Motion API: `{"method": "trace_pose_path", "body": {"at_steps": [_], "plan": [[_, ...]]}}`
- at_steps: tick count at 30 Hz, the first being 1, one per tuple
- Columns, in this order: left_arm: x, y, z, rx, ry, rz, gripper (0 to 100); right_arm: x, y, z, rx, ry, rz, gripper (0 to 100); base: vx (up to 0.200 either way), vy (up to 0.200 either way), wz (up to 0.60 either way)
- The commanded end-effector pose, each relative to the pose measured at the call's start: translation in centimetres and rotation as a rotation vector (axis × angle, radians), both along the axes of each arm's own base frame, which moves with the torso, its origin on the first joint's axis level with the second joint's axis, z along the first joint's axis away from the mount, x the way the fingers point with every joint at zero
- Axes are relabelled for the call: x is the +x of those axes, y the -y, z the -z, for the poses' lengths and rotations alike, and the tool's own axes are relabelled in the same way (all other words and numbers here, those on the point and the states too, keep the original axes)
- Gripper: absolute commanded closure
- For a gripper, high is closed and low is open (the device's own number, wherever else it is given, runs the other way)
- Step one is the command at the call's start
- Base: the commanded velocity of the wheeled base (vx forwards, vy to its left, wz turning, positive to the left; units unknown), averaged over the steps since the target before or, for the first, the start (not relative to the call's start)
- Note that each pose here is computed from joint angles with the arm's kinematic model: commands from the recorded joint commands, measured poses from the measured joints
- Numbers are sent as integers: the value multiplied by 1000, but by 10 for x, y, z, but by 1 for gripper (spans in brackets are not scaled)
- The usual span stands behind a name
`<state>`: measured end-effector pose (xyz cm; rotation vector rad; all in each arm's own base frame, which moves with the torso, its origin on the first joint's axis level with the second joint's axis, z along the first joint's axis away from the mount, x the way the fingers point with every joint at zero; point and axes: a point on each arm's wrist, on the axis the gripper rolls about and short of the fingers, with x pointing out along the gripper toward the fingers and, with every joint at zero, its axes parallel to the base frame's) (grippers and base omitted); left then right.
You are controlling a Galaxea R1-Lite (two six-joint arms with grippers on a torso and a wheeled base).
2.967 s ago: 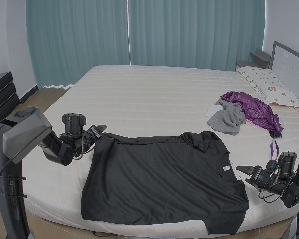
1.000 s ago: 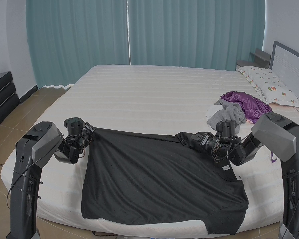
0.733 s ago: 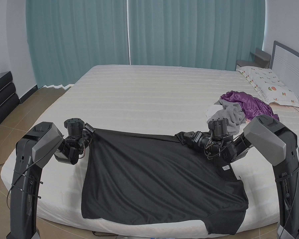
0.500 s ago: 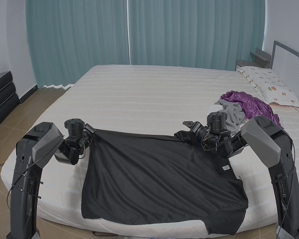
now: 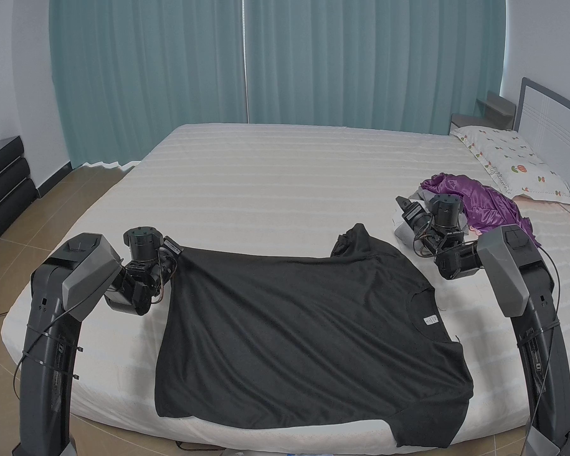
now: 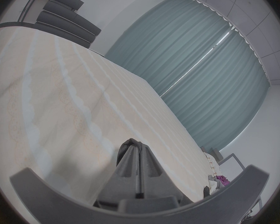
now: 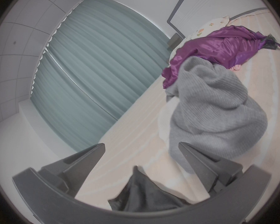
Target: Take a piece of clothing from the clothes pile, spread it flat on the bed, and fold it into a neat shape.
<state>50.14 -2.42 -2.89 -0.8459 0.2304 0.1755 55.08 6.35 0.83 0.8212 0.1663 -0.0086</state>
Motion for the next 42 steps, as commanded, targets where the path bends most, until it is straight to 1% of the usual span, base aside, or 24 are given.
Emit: {"method": "trace_pose_path", "body": {"at_steps": [1, 5, 8, 11, 19, 23, 27, 32, 33, 42], "plan": [[0, 0, 0, 0, -2, 2, 100, -10, 30, 12, -26, -90, 30, 0, 0, 0, 0], [0, 1, 1, 2, -4, 4, 100, -24, 37, 26, -71, -176, -51, 0, 0, 0, 0], [0, 1, 1, 2, -4, 4, 100, -29, 39, 35, -89, -211, -67, 0, 0, 0, 0], [0, 1, 1, 2, -5, 4, 100, -30, 36, 41, -93, -221, -79, 0, 0, 0, 0], [0, 1, 2, 1, -7, 5, 100, -32, 27, 42, -94, -228, -98, 0, 0, 0, 0], [0, 2, 2, 1, -8, 7, 100, -36, 21, 49, -100, -253, -115, 0, 0, 0, 0], [0, 3, 2, 1, -8, 8, 100, -40, 15, 56, -129, -267, -146, 0, 0, 0, 0], [0, 3, 3, 1, -11, 10, 100, -41, 14, 61, -134, -277, -149, 0, 0, 0, 0], [0, 3, 2, 1, -10, 10, 100, -40, 14, 61, -134, -275, -149, 100, 0, 0, 0], [0, 3, 4, 16, -12, 17, 100, -38, 14, 57, -134, -243, -144, 100, 0, 0, 0]]}}
